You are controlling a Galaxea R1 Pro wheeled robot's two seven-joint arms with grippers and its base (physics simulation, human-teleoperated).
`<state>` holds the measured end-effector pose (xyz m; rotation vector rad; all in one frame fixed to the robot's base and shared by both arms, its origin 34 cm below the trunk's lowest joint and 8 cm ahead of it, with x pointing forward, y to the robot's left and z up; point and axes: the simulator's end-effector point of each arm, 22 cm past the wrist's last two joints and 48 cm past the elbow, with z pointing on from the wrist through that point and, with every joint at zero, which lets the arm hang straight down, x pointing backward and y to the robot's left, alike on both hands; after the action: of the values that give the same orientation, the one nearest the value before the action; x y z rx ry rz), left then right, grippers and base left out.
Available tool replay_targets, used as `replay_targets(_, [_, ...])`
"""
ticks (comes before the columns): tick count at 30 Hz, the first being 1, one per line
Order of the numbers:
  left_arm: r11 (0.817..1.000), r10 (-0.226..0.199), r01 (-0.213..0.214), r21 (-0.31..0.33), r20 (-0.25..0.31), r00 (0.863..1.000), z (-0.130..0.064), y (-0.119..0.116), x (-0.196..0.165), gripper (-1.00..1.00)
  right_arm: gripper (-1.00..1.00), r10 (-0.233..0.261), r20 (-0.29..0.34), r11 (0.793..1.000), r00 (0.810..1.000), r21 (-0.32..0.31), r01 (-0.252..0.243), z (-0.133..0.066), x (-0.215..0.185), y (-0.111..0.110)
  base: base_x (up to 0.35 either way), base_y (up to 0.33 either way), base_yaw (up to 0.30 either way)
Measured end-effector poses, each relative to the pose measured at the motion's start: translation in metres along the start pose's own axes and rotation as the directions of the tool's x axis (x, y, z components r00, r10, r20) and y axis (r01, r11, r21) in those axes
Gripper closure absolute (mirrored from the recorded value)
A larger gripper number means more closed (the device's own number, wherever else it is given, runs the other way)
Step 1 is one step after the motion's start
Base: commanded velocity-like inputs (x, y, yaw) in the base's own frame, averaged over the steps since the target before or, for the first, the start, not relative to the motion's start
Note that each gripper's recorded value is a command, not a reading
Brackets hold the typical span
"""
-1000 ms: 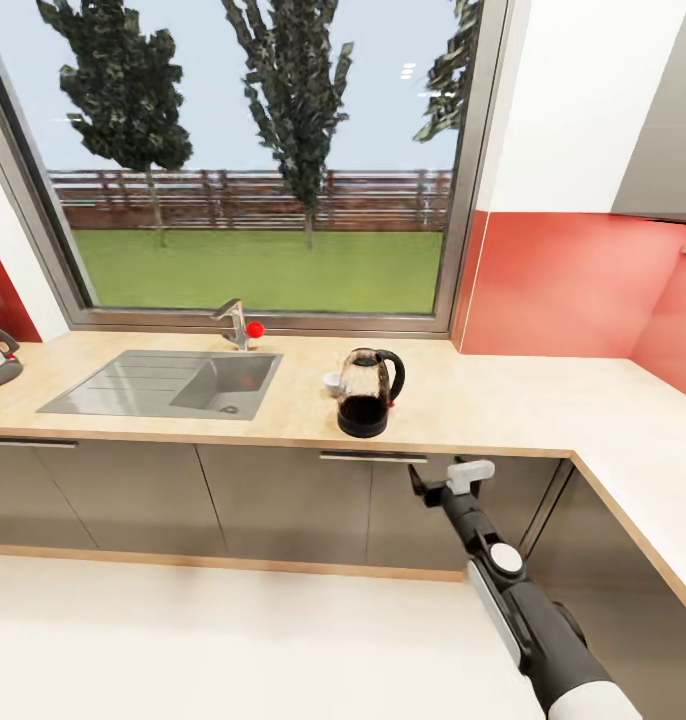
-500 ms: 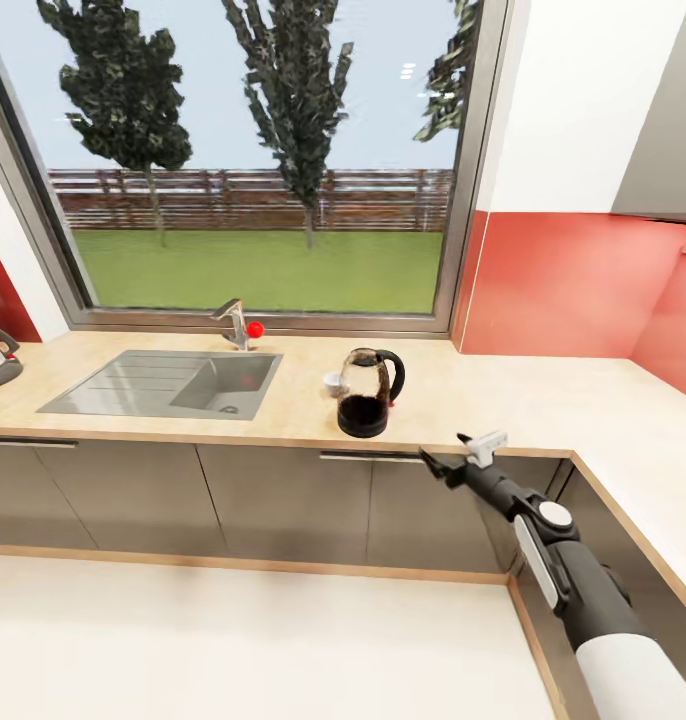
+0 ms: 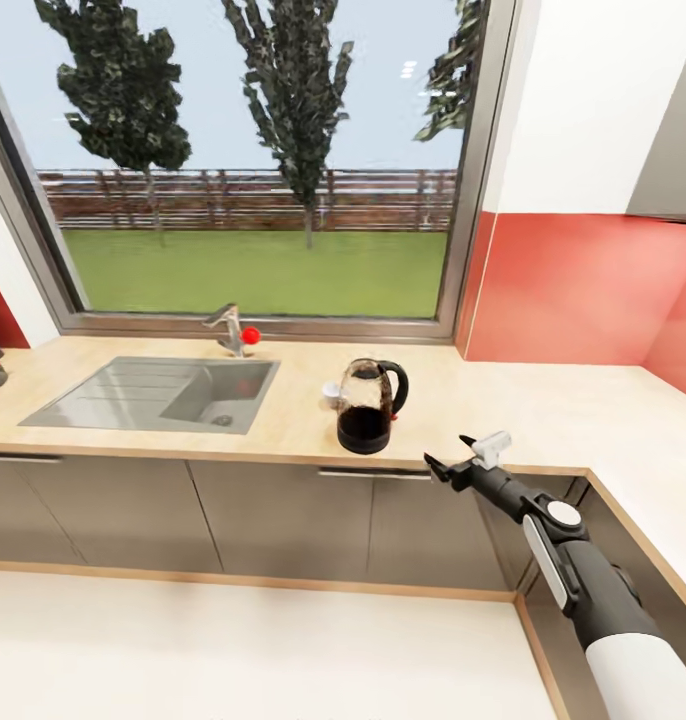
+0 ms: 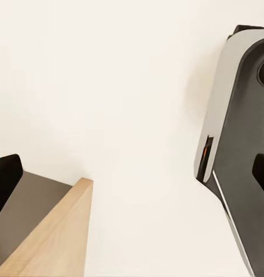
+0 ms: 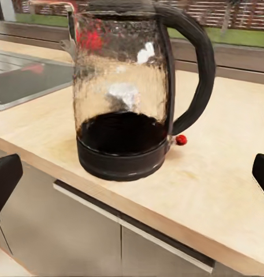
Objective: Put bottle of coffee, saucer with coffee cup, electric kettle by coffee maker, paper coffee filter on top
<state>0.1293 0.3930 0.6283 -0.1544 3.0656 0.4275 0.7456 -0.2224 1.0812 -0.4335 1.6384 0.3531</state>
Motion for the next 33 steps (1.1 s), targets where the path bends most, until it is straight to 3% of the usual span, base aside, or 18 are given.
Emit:
replay_targets(8, [1.000,-0.005,0.005,0.006,0.031,1.000,0.000,-0.005,-0.014,-1.00,-1.00,0.010,-0.020,1.000,1.000,0.001,-0.010,-0.001,0.004,-0.002,0.104,0.000,0.000])
replay_targets(15, [1.000,0.008,-0.007,0.005,-0.019,1.000,-0.001,-0.003,0.010,-1.00,-1.00,-0.012,0.006,1.000,1.000,-0.006,0.012,-0.001,-0.012,0.001,0.254,0.000,0.000])
replay_targets(27, [1.000,0.008,-0.008,0.005,-0.022,1.000,-0.001,-0.005,0.011,-1.00,-1.00,-0.004,-0.016,1.000,1.000,-0.012,0.004,-0.001,-0.018,0.003,0.318,0.000,0.000])
replay_targets(33, [1.000,0.009,-0.009,0.003,-0.021,1.000,-0.001,-0.003,0.011,-1.00,-1.00,0.011,-0.041,1.000,0.999,-0.011,-0.011,-0.001,-0.010,0.003,0.099,0.000,0.000])
